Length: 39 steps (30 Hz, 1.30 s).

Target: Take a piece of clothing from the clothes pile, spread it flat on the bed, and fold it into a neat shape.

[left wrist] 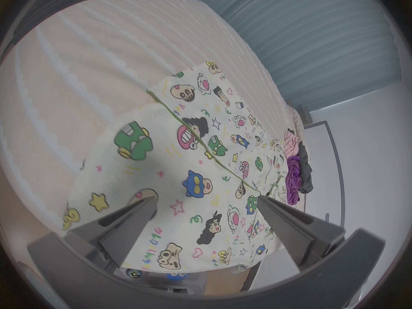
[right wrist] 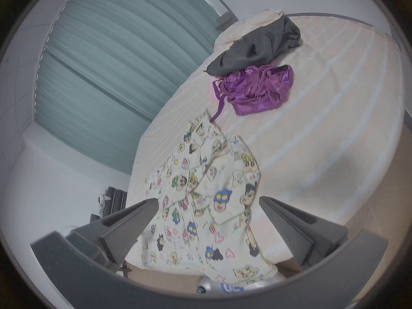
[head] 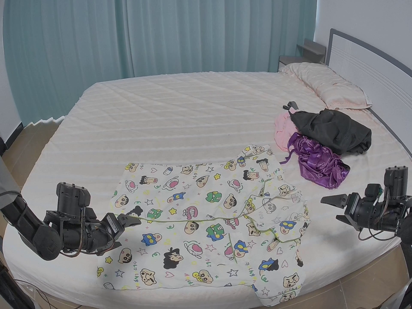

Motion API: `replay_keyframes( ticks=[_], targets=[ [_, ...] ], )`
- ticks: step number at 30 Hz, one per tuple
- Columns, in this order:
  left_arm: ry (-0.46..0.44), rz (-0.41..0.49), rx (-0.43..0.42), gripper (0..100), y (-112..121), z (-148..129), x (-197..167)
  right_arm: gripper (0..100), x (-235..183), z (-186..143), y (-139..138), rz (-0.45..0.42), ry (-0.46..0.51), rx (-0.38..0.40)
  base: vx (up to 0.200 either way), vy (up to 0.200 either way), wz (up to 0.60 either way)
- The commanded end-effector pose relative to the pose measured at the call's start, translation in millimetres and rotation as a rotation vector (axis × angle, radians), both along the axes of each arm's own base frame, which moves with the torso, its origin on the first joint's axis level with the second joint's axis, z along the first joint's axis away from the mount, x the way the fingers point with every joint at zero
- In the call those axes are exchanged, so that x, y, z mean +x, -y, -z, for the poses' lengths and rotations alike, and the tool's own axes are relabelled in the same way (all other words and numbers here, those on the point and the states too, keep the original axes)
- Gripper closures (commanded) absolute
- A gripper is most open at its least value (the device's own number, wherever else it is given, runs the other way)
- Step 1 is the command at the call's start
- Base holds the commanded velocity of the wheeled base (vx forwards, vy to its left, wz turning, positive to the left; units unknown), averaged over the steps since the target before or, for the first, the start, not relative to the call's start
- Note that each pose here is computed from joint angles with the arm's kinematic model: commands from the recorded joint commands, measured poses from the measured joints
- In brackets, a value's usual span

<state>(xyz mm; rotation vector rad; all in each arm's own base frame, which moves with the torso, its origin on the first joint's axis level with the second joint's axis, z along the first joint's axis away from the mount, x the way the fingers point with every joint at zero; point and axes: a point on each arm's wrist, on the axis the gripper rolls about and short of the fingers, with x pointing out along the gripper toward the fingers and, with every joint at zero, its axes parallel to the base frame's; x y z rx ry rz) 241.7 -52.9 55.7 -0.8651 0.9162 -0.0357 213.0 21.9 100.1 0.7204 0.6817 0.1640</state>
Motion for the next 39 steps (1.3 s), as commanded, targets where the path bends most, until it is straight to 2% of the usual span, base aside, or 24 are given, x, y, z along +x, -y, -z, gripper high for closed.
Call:
replay_keyframes(
  ticks=[1,4,7,11,15,18,23,26,35,39],
  targets=[
    [-0.006,0.003,0.001,0,1.0,1.3,-2.3,0,40.3,4.4,-18.5,0.035,-0.035,0.04,0.0,0.0,0.0],
    [0.014,-0.007,-0.003,0,0.3,-0.1,-1.5,0,62.5,14.0,-36.6,0.09,-0.05,0.019,0.0,0.0,0.0],
    [0.023,-0.017,-0.007,0,-0.1,0.7,-2.9,0,75.4,23.6,-50.8,0.099,-0.058,-0.021,0.0,0.0,0.0],
    [0.029,-0.018,-0.009,0,-0.6,2.2,-5.3,0,89.7,30.8,-58.0,0.089,-0.066,-0.04,0.0,0.0,0.0],
    [0.027,-0.017,-0.01,0,-0.6,3.0,-5.3,0,103.9,48.3,-60.3,0.036,-0.076,-0.121,0.0,0.0,0.0],
    [0.026,-0.02,-0.009,0,-0.9,3.6,-5.0,0,115.3,50.5,-63.1,0.023,-0.056,-0.144,0.0,0.0,0.0],
    [0.031,-0.033,-0.004,0,-2.3,2.5,-4.9,0,122.6,48.5,-69.8,0.014,-0.04,-0.137,0.0,0.0,0.0],
    [0.028,-0.033,-0.003,0,-2.2,3.2,-4.7,0,125.5,47.7,-74.5,0.009,-0.031,-0.131,0.2,0.0,0.0],
    [0.023,-0.045,-0.008,0,-2.6,3.8,-4.1,0,146.8,33.6,-90.6,0.043,0.016,-0.028,0.0,0.0,0.0],
    [0.024,-0.073,-0.037,0,-3.4,2.5,-2.6,0,157.2,30.0,-103.2,0.044,-0.007,0.005,0.0,0.0,0.0]
  ],
)
